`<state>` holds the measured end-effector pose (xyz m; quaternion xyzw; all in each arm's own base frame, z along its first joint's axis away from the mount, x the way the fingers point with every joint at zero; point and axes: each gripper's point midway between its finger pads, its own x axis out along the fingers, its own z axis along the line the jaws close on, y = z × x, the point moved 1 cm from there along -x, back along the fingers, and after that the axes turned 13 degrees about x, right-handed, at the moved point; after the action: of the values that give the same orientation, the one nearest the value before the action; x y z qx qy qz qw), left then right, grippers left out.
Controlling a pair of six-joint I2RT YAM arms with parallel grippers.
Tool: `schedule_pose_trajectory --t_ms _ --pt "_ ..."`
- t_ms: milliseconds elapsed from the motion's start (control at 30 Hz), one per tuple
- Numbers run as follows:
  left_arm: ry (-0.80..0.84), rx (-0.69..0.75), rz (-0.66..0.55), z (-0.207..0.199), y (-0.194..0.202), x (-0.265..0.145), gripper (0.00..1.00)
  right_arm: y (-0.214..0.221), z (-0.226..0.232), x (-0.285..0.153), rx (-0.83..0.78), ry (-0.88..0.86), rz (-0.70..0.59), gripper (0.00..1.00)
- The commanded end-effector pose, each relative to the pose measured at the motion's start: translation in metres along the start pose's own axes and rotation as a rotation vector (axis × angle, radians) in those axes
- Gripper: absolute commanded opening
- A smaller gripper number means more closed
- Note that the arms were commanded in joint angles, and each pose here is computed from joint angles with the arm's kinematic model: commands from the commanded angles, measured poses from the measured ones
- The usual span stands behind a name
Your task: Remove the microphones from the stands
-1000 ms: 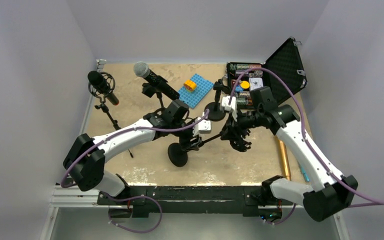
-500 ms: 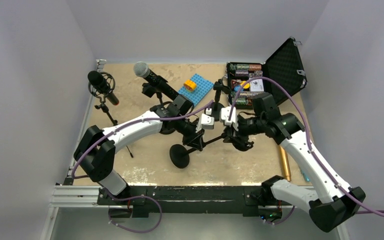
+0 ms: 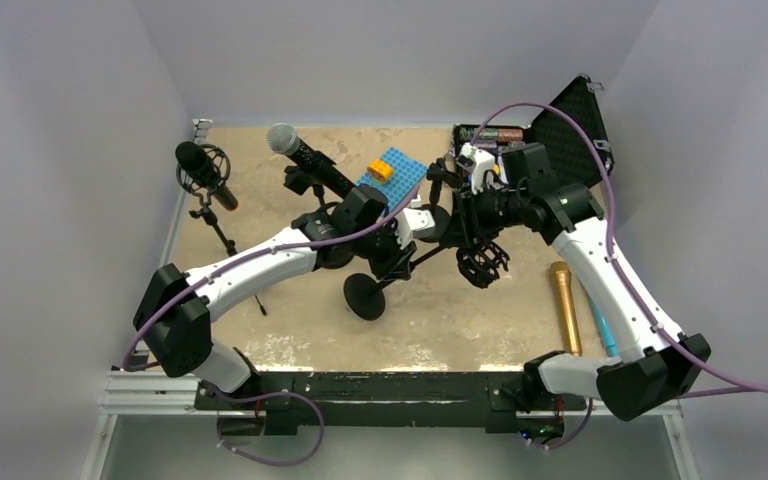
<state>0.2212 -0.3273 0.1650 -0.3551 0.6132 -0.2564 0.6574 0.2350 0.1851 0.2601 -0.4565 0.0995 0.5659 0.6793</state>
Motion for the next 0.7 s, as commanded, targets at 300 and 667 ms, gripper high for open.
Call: schedule_pose_trajectory --t_ms 300,667 --pt "0.019 0.151 -0.019 -0.003 -0.037 -0.053 1.0 -0.013 0.039 -0.053 -0.421 -0.052 -0.044 0.0" --pt "0.033 0.251 0.085 -0.018 -0.017 -0.091 1.0 0.006 0.019 -0.081 -0.681 0.145 0.113 0.0"
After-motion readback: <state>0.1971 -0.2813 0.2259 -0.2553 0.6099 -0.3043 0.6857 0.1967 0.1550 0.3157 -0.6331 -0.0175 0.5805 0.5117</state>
